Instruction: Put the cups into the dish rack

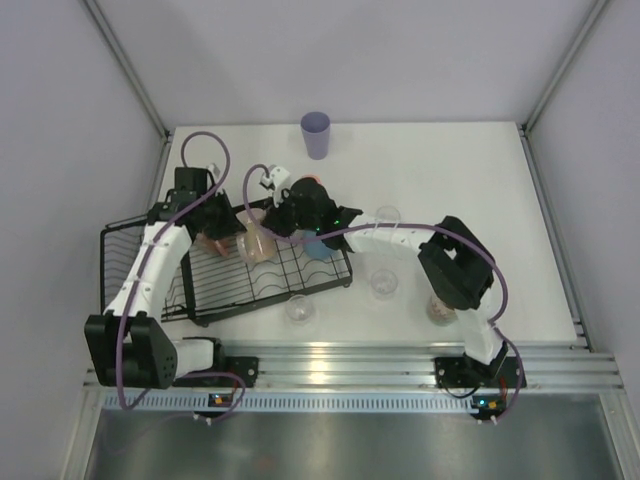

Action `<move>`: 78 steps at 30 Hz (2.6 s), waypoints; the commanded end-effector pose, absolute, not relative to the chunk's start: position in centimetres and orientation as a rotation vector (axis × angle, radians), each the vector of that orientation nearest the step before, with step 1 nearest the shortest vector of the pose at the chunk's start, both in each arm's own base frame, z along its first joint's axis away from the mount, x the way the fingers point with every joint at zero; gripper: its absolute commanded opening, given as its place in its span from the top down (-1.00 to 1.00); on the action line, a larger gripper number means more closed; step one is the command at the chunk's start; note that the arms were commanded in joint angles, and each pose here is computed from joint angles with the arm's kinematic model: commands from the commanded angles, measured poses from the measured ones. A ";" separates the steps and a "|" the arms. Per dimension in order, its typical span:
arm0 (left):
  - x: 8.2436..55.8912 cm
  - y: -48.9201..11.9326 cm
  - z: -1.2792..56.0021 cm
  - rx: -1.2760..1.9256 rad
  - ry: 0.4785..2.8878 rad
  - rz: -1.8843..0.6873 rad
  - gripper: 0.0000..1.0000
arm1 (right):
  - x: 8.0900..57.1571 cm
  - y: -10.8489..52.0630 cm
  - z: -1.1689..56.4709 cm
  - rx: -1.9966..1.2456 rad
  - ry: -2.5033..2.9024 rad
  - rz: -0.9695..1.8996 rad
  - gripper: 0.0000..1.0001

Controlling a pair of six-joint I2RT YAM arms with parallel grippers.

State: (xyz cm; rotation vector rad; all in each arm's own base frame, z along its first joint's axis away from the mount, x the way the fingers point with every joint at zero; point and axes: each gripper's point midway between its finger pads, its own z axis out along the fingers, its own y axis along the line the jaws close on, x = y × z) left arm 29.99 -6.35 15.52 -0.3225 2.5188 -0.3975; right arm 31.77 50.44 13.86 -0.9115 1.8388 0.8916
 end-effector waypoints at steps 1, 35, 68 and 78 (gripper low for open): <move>29.5 -7.2 15.8 -0.275 2.515 -0.457 1.00 | 33.9 50.7 21.7 -0.882 1.567 0.847 1.00; 29.3 -7.3 20.5 -0.307 2.192 -0.523 1.00 | 34.8 50.9 24.2 -0.773 1.622 0.871 1.00; 30.8 -6.3 23.9 -0.275 1.917 -0.481 1.00 | 35.3 50.7 23.2 -0.755 1.689 0.879 1.00; 30.9 -6.1 24.7 -0.268 1.871 -0.470 1.00 | 35.7 50.8 22.3 -0.747 1.712 0.883 1.00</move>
